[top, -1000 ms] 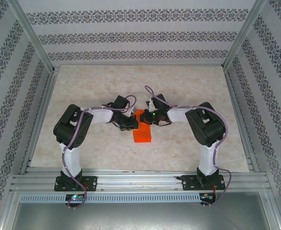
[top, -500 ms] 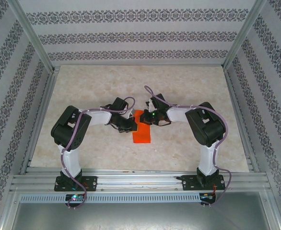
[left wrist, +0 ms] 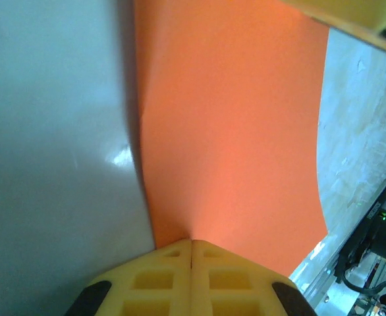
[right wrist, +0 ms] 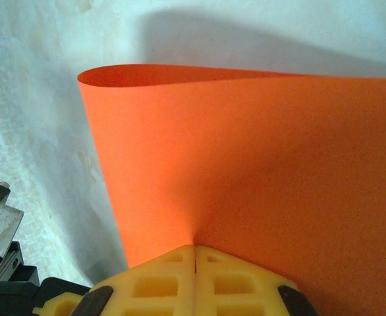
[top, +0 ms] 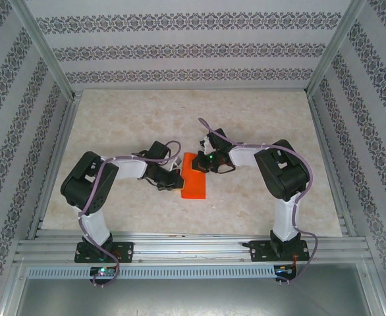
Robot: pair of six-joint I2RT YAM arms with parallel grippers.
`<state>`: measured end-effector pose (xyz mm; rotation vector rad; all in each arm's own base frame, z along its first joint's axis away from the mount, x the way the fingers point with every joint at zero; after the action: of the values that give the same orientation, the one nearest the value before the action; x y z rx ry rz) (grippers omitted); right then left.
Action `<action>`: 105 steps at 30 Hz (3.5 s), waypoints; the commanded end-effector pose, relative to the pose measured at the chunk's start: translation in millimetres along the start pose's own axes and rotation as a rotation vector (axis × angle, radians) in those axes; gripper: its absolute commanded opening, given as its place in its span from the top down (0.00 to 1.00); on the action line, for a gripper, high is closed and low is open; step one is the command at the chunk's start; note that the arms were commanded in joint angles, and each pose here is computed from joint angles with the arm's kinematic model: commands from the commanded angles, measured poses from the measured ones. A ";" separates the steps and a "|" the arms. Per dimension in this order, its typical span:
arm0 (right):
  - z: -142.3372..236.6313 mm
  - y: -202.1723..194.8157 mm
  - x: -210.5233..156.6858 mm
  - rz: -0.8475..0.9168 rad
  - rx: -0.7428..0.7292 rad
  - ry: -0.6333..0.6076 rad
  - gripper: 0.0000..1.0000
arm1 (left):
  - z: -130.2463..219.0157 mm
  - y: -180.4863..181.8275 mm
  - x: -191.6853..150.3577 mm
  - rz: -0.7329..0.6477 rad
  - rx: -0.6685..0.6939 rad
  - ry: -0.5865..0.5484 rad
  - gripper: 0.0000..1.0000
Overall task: Fold a paper plane with a square sheet of paper (fold left side to right side)
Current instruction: First fold the square sheet of paper in half at the center of the table, then hold the square sheet of paper at the center of the table.
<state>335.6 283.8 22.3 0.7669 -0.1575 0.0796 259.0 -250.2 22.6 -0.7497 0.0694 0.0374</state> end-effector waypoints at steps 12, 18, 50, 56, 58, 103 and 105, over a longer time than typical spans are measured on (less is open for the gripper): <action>-3.2 -41.2 5.1 -0.022 -0.139 -0.012 1.00 | 10.7 37.4 -64.7 0.139 0.132 0.133 1.00; -2.5 -36.2 5.8 0.000 -0.122 -0.013 1.00 | 32.8 0.4 -22.5 0.056 0.070 -0.001 1.00; -0.1 -38.3 4.9 0.026 -0.129 0.001 1.00 | -5.1 31.7 -72.8 0.045 0.136 0.232 1.00; -0.6 -36.8 3.3 0.034 -0.124 0.006 1.00 | 2.5 26.8 -74.4 0.048 0.127 0.190 1.00; -0.5 -34.2 3.1 0.047 -0.114 0.009 1.00 | 6.7 16.6 -66.6 0.035 0.106 0.157 1.00; 56.2 44.4 35.8 0.196 0.022 -0.149 0.81 | -19.2 -10.9 26.5 0.130 0.055 -0.001 1.00; 64.9 44.9 31.5 0.195 0.015 -0.162 0.80 | -19.8 -11.4 26.4 0.138 0.049 -0.006 1.00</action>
<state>355.3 280.5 87.2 0.7877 -0.3433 0.2122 294.1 -274.8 25.5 -0.7463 0.1088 0.1301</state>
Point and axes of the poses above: each hand's point on the last joint's axis, 136 mm out from that joint toward the fingers, its own z axis back along the fingers, its own y axis along the line the jaws close on, x = y × z, the point moved 1 cm from there along z, back along the fingers, and after that the axes turned 7 degrees about z, right-handed, at the moved point
